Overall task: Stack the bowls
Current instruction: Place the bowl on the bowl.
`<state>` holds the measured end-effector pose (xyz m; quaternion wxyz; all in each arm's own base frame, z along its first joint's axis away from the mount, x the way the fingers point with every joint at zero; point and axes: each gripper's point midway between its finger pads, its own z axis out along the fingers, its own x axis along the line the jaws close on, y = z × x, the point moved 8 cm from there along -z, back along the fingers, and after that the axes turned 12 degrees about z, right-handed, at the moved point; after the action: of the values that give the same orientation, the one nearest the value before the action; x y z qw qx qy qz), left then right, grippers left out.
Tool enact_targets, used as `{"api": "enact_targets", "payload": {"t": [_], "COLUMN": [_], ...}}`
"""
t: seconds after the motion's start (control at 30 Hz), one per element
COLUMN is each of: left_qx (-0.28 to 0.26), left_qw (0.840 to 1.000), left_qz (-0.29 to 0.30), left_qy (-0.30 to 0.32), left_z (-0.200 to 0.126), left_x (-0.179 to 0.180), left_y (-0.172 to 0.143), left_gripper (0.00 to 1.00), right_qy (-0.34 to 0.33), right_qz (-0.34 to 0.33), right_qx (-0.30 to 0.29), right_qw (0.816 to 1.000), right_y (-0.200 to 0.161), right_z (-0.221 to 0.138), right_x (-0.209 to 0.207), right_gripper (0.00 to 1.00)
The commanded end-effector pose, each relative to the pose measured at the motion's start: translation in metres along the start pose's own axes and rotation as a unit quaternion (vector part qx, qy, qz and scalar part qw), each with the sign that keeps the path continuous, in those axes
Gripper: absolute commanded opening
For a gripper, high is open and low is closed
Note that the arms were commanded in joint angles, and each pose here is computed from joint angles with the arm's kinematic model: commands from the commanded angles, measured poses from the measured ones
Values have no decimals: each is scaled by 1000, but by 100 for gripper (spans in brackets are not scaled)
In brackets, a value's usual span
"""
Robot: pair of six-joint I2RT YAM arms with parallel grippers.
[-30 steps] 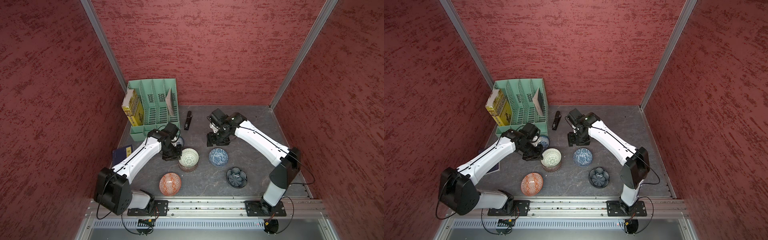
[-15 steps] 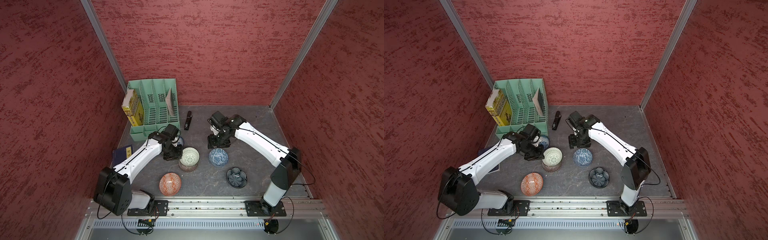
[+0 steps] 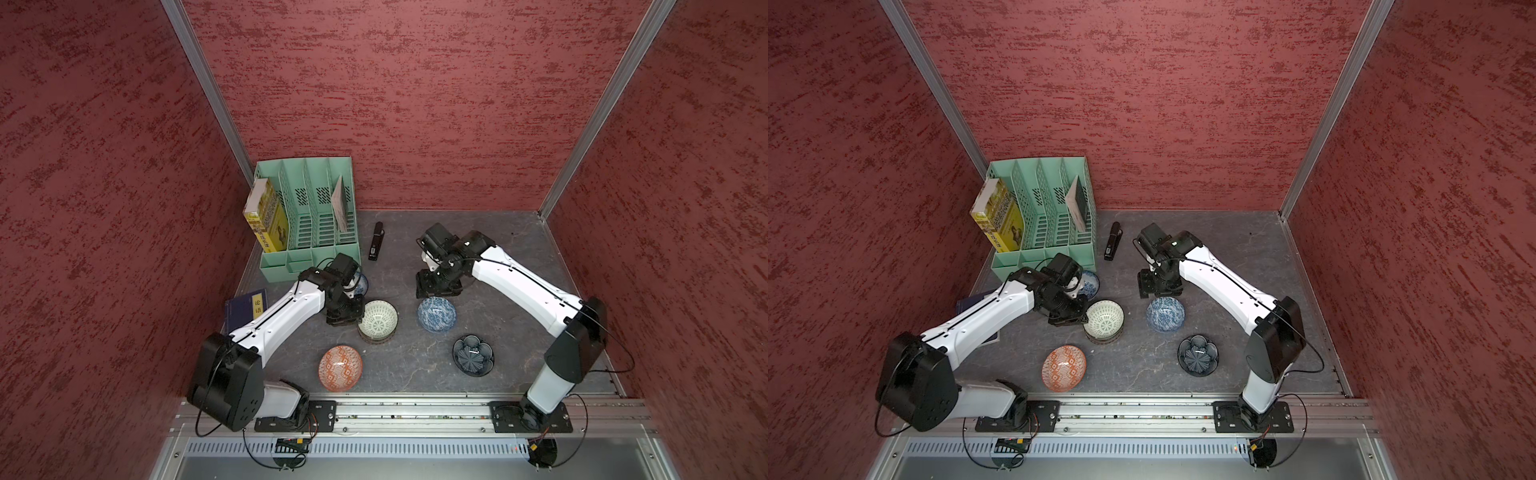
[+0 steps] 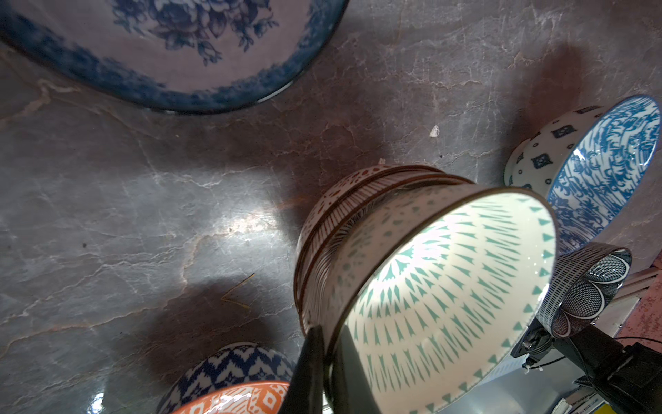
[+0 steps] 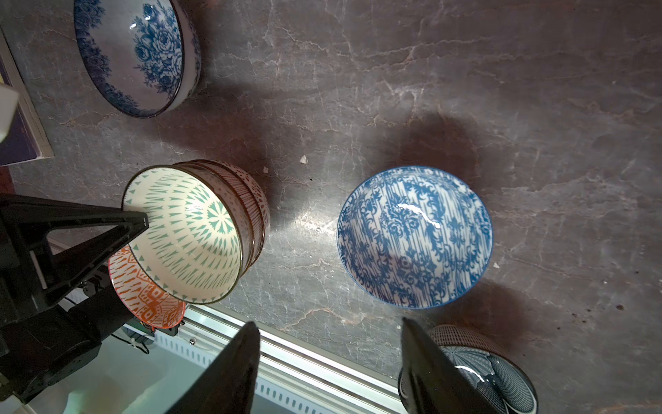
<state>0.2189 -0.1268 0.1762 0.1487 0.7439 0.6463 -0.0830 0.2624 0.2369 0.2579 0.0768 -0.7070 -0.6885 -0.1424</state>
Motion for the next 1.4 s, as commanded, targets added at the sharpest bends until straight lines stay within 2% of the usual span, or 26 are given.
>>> {"api": "enact_targets", "payload": {"t": [0.0,0.3,0.37,0.43,0.6,0.9,1.07,1.2,1.37], "left_qx": [-18,-16,-14,-14,-17,-26,-37,-52,-55], "left_qw": [1000,1000,1000,1000,1000,1000,999,999,998], "left_qz": [4,7,6,4,7,15,11,7,3], "left_qy": [-11,-9,-9,-10,-11,-4,8,3,1], "left_z": [3,6,8,8,6,-15,-28,-43,-53], "left_x": [-4,-3,-2,-2,-3,-5,-1,-1,-1], "left_y": [5,2,1,0,0,-4,-9,-15,-22], "left_gripper": [0,1,5,15,28,36,46,47,49], "right_qy": [13,13,13,13,13,-9,-24,-65,-112], "right_qz": [0,1,2,1,1,-1,17,54,122], "right_qx": [-21,-16,-16,-16,-15,-20,-35,-49,-71], "right_qw": [1000,1000,1000,1000,1000,1000,999,995,984], "right_y": [0,-1,-1,-1,-1,-1,1,0,-20], "right_z": [-10,-8,-8,-8,-8,-5,-10,-12,-9], "right_x": [0,-1,-1,-1,-1,-10,-28,-60,-101], "right_gripper": [65,65,65,66,65,65,65,63,60]}}
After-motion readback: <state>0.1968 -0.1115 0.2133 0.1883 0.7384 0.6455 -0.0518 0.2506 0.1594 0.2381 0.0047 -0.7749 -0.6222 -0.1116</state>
